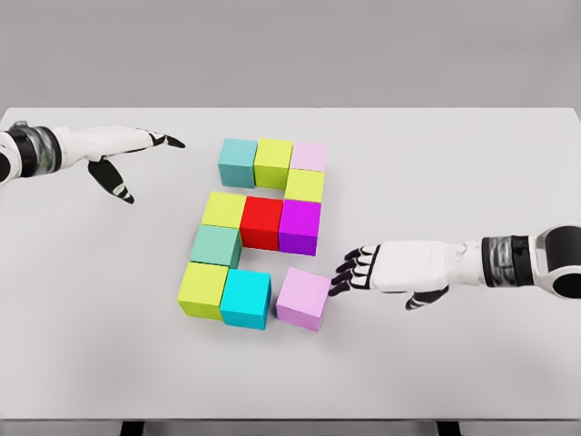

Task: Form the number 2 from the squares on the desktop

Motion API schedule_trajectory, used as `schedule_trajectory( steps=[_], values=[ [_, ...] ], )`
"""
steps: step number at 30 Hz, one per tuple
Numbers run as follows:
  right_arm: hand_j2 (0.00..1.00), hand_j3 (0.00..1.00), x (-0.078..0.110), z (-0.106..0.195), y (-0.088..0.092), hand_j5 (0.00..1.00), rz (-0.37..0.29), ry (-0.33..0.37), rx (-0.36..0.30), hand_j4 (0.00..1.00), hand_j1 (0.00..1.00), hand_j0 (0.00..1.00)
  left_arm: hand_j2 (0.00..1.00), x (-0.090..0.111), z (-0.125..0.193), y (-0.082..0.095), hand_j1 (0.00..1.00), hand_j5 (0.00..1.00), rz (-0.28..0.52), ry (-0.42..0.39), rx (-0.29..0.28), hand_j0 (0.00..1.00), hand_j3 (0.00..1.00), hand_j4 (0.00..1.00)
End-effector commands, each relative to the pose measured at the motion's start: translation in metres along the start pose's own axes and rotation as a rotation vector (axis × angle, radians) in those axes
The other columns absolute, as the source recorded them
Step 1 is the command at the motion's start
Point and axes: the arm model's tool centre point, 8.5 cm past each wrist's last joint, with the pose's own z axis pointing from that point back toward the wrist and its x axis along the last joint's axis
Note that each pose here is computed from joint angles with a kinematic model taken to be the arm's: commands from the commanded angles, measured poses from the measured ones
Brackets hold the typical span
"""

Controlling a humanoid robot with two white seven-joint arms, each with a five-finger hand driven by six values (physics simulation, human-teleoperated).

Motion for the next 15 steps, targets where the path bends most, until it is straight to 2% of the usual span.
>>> schedule_trajectory(
  steps=[1,6,12,15],
  values=[
    [1.0,1.0,-0.001,-0.001,0.0,1.0,-0.007,0.0,-0.005,1.0,1.0,1.0,1.0,0.0,0.0,0.0,1.0,1.0,0.002,-0.002,0.002,1.0,1.0,1.0],
    [1.0,1.0,-0.002,-0.001,-0.002,1.0,0.003,0.005,-0.003,1.0,1.0,1.0,1.0,0.0,0.0,0.0,1.0,1.0,0.0,-0.004,0.002,1.0,1.0,1.0],
    [1.0,1.0,-0.018,0.005,0.007,1.0,-0.028,0.052,0.013,1.0,1.0,1.0,1.0,0.0,0.001,0.0,1.0,1.0,-0.001,-0.004,0.0,1.0,1.0,1.0],
    [1.0,1.0,-0.02,0.005,0.003,1.0,-0.025,0.056,0.005,1.0,1.0,1.0,1.0,0.0,0.001,0.0,1.0,1.0,-0.001,-0.004,0.002,1.0,1.0,1.0]
  ],
)
